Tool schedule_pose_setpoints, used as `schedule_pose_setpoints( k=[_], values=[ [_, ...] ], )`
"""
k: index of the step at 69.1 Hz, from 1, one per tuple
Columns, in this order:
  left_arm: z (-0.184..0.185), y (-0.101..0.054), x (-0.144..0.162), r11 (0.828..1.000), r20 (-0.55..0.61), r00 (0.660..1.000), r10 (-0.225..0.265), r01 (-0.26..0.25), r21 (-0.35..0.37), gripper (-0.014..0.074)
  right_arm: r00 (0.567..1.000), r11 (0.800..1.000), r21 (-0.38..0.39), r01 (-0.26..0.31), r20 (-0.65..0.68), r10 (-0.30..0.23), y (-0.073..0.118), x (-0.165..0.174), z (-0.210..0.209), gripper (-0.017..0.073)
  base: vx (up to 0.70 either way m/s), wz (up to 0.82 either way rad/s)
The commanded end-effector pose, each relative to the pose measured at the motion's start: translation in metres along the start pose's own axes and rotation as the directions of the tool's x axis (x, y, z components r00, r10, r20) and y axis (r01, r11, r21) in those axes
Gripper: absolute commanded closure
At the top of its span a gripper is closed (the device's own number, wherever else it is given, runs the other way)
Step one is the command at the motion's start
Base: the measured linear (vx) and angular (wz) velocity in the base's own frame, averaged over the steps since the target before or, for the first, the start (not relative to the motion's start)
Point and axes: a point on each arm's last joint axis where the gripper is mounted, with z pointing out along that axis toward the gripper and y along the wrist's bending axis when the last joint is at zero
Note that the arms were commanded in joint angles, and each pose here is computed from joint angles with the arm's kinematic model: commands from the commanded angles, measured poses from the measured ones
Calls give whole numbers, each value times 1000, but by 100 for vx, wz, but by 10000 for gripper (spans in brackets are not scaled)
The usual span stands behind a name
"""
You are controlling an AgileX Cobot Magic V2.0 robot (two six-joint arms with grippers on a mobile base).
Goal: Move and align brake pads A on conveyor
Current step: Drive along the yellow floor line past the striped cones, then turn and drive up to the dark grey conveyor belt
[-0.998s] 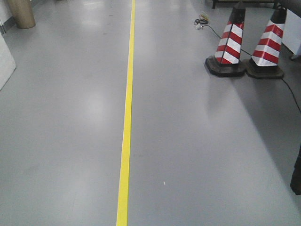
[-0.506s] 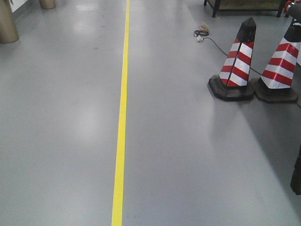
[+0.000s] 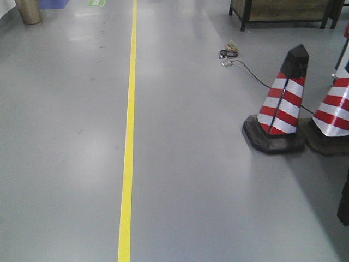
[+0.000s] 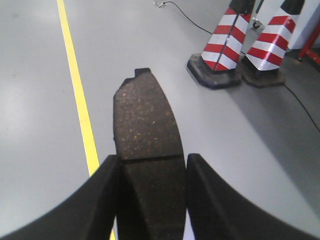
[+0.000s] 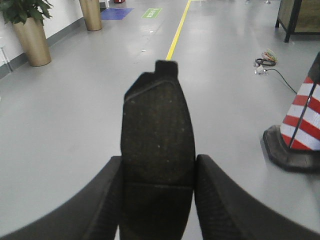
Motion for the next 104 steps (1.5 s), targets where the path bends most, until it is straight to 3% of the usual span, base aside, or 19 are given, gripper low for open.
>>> schedule_pose_setpoints(
  k=[1, 72, 104],
  values=[
    [-4, -4, -15, 999, 109, 994, -5, 1, 35, 600, 992, 1000, -3, 14, 127, -14, 1, -18, -3, 564, 82, 4],
    [-5, -4, -16, 999, 114, 993, -5, 1, 36, 600, 992, 1000, -3, 15, 129, -14, 1, -18, -3, 564, 72, 7],
    [-5, -4, -16, 999, 115, 993, -5, 1, 36, 600, 992, 1000, -3, 15, 129, -15, 1, -18, -3, 564, 38, -48]
  ],
)
